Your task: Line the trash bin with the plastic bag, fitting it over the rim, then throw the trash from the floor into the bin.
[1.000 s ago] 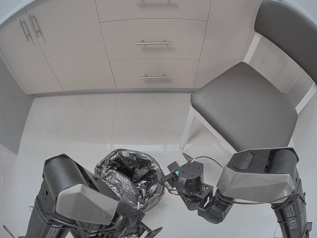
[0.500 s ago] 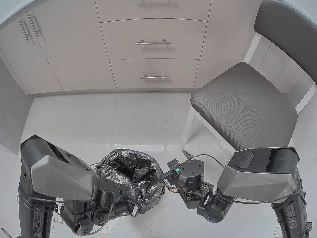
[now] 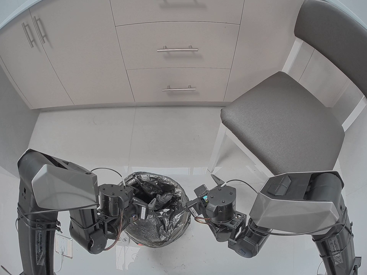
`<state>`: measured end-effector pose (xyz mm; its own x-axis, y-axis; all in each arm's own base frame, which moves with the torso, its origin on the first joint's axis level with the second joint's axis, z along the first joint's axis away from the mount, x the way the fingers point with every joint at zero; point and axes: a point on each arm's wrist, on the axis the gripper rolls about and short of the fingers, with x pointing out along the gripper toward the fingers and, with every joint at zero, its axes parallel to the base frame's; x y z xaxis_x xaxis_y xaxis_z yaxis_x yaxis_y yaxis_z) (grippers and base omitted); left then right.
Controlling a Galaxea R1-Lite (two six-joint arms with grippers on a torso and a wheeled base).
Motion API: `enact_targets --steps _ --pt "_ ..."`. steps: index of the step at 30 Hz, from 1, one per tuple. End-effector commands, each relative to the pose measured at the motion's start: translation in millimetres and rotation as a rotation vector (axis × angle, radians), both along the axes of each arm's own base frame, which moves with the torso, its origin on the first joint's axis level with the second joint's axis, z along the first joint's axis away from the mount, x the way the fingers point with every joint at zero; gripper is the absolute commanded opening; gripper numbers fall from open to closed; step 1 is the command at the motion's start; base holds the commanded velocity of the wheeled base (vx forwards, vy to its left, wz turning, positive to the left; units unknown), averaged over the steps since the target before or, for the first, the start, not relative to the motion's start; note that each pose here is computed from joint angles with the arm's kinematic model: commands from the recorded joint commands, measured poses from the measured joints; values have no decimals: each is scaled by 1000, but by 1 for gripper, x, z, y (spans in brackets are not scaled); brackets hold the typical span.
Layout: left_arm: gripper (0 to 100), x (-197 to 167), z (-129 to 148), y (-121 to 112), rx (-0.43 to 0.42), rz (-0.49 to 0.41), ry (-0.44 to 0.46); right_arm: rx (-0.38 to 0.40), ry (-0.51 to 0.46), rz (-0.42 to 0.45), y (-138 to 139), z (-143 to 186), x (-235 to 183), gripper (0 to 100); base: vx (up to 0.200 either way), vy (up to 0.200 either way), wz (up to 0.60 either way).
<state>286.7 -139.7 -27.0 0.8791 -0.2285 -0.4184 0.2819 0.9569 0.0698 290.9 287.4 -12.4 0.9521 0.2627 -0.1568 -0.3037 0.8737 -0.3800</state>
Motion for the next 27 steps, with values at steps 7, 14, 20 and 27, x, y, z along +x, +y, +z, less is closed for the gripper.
enact_targets --steps 7,14,20,27 --pt "100 31 -27 12 120 99 -34 -4 1 -2 1 -7 1 100 0 0 0" --pt "100 29 -33 25 181 106 -8 -4 1 -3 1 -8 2 100 0 0 0" --pt "100 15 -40 32 229 82 51 -4 1 -3 1 -8 2 100 0 0 0" --pt "100 12 -40 37 253 79 56 -8 4 -5 1 -10 2 100 0 0 0"
